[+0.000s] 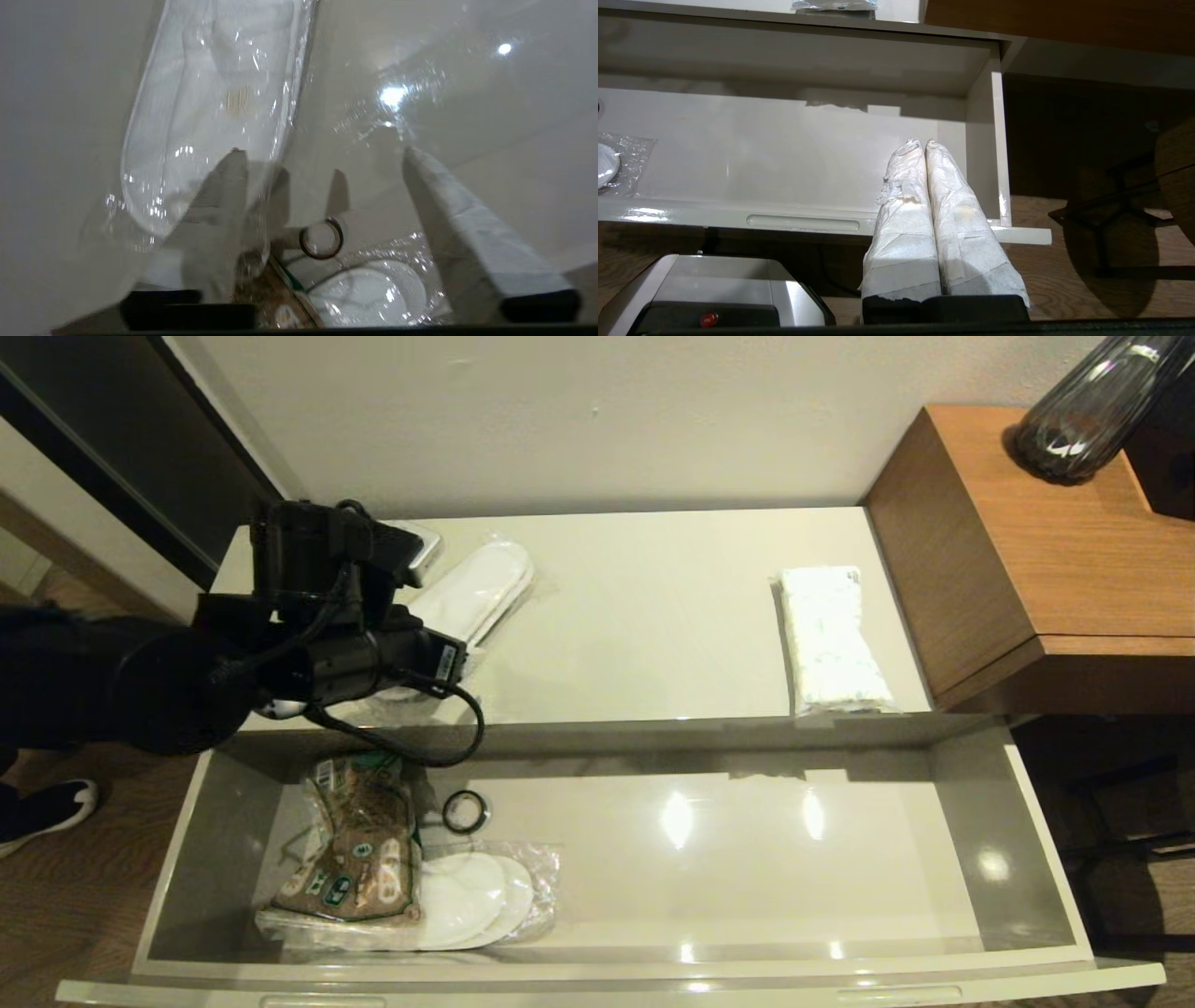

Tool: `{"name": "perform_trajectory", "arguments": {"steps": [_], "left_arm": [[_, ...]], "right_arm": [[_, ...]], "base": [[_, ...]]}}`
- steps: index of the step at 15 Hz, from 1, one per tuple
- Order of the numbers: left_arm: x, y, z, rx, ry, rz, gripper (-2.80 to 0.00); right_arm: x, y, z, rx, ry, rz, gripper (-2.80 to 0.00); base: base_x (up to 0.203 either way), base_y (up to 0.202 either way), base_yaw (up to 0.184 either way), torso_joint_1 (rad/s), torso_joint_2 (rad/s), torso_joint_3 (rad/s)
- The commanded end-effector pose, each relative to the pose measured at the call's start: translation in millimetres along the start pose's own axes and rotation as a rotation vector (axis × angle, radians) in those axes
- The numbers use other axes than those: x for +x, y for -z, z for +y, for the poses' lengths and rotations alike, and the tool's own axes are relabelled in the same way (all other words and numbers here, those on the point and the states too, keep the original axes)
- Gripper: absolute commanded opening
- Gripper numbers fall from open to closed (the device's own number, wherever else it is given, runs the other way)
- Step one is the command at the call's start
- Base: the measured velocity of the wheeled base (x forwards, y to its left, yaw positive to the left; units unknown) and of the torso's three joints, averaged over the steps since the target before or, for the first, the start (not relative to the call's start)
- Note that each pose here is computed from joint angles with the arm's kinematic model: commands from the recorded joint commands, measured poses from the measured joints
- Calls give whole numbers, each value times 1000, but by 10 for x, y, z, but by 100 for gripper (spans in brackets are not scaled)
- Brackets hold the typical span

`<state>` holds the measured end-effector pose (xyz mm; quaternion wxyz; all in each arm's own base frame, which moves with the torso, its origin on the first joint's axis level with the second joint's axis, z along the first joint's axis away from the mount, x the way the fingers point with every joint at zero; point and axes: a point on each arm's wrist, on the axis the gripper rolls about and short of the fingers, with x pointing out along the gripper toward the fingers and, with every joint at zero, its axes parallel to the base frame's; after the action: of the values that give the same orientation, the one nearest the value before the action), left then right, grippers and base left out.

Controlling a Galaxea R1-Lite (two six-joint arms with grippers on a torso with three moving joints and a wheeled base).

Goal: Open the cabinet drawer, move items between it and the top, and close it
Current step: Close the drawer

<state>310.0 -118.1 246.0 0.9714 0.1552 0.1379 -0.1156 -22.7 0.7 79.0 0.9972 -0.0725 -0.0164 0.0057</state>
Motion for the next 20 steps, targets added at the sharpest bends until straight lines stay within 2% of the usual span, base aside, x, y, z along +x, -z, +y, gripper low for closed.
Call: {"name": "perform_trajectory", "arguments": {"steps": [1,3,6,8,11,13,15,18,20], "left_arm": [[-264,-71,33,-22,-1,-11,-280],[-464,-105,70,-61,0,-4,-280],[-726,-161,171,-152,-16,-20,-280],[-864,-161,322,-196,-71,-26,-280],[-1089,-78,560,-291,-132,25,-280],[-1277,-49,634,-328,-100,37,-280],[-1485,0,614,-357,-58,43,-280],[-1640,298,501,-367,31,101,-280],[-1650,561,419,-365,54,176,-280]], "right_arm": [[2,4,1,-1,-2,3,-280],[2,4,1,-1,-2,3,-280],[2,3,0,-2,-1,2,-280],[2,4,0,-1,0,3,-280],[2,4,1,-1,0,3,-280],[2,4,1,-1,-2,3,-280],[2,4,1,-1,-2,3,-280],[2,3,1,-1,-1,1,-280],[2,4,1,-1,-2,3,-280]], "base": [[0,0,0,0,0,0],[0,0,0,0,0,0],[0,0,0,0,0,0],[0,0,0,0,0,0],[0,0,0,0,0,0],[0,0,0,0,0,0],[0,0,0,0,0,0],[0,0,0,0,0,0],[0,0,0,0,0,0]]}}
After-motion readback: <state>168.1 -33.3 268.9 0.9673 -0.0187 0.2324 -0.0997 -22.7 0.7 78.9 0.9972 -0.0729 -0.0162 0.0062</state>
